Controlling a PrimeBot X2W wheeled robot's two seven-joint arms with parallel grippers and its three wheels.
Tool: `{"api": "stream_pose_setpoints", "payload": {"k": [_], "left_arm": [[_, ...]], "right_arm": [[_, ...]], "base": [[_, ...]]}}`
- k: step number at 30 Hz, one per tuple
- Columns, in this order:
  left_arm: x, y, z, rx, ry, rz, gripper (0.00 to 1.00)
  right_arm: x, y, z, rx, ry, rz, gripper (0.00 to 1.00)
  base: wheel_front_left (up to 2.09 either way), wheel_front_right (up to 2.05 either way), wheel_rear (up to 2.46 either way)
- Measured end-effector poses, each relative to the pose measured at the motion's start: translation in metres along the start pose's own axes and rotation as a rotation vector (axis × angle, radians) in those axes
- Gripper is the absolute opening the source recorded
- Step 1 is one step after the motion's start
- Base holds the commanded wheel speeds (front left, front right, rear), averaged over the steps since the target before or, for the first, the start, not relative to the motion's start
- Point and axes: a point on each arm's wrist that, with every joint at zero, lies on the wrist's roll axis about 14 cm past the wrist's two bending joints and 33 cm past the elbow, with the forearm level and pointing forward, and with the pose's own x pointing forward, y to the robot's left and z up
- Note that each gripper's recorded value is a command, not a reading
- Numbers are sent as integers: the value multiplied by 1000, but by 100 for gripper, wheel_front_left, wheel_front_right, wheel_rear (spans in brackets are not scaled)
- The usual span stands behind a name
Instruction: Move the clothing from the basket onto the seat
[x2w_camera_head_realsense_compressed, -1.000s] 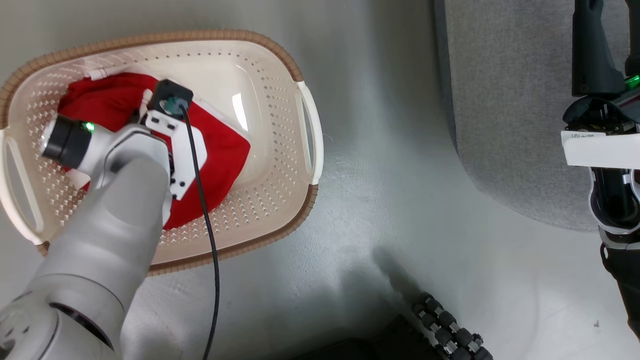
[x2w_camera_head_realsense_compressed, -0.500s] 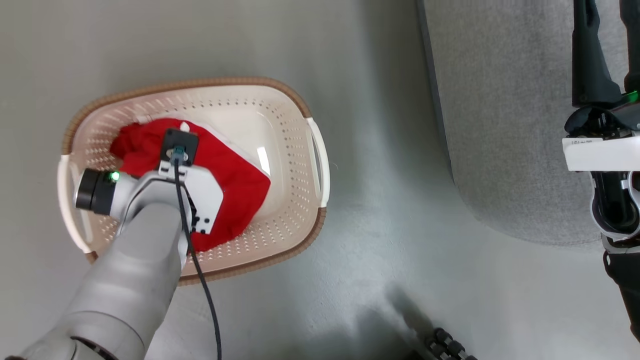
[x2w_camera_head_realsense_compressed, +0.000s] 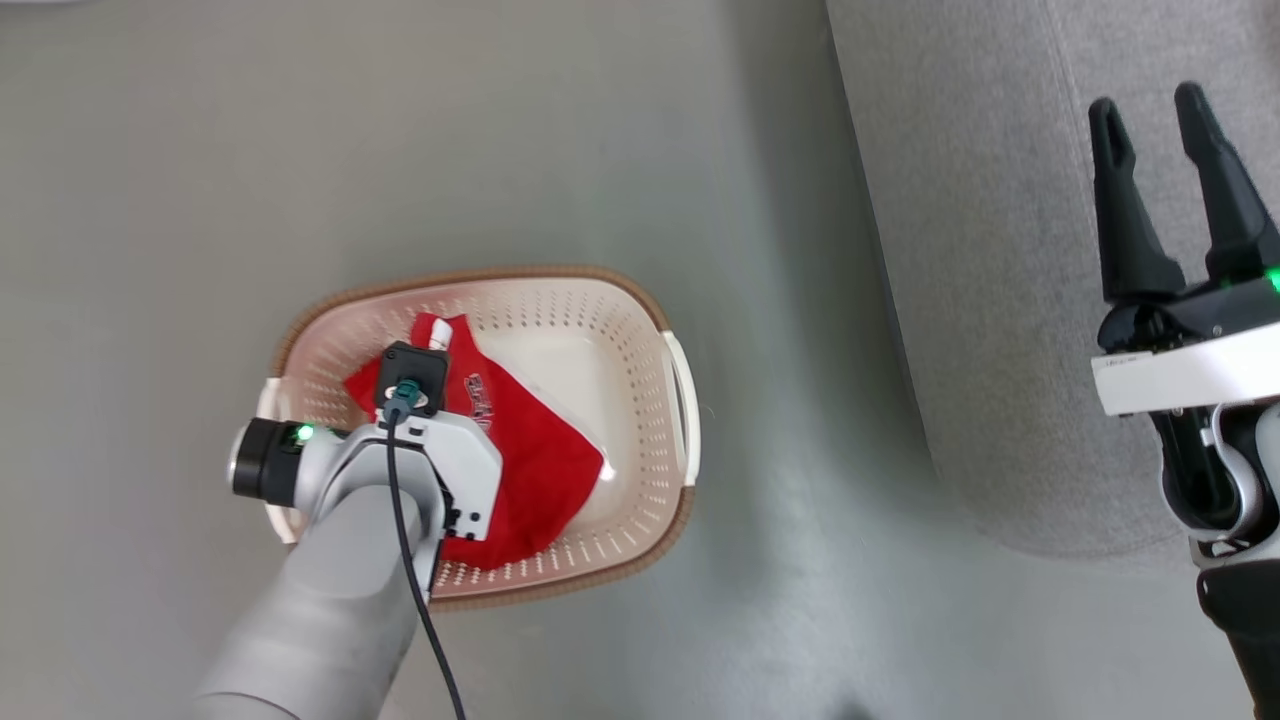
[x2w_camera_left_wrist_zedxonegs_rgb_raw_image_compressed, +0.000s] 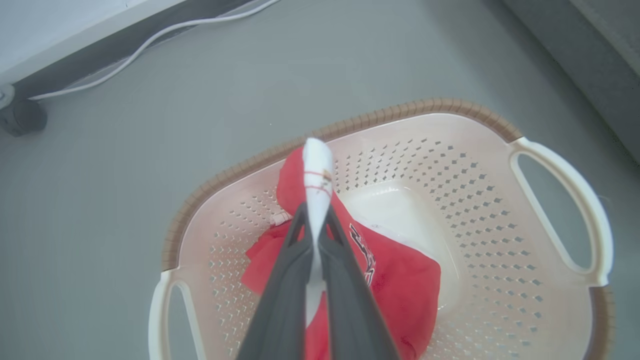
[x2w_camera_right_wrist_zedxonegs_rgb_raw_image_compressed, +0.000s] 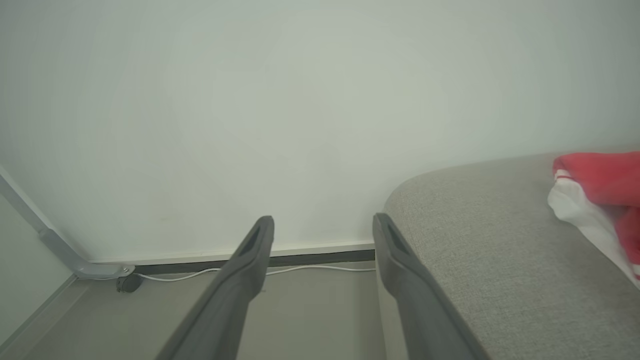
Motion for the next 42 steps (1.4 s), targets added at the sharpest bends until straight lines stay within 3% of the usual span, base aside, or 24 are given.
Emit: {"api": "stream_pose_setpoints", "payload": {"k": [23,42], "left_arm": [[-127,-12,125,-110,-504,47,0],[-223,-24,249,-56,-976,-2,0]], "right_arm": [[-39,53,24,-3,-21,93,100],[-51,70,12,5,14,115,100]], "base": [[0,0,0],[0,0,0]]}}
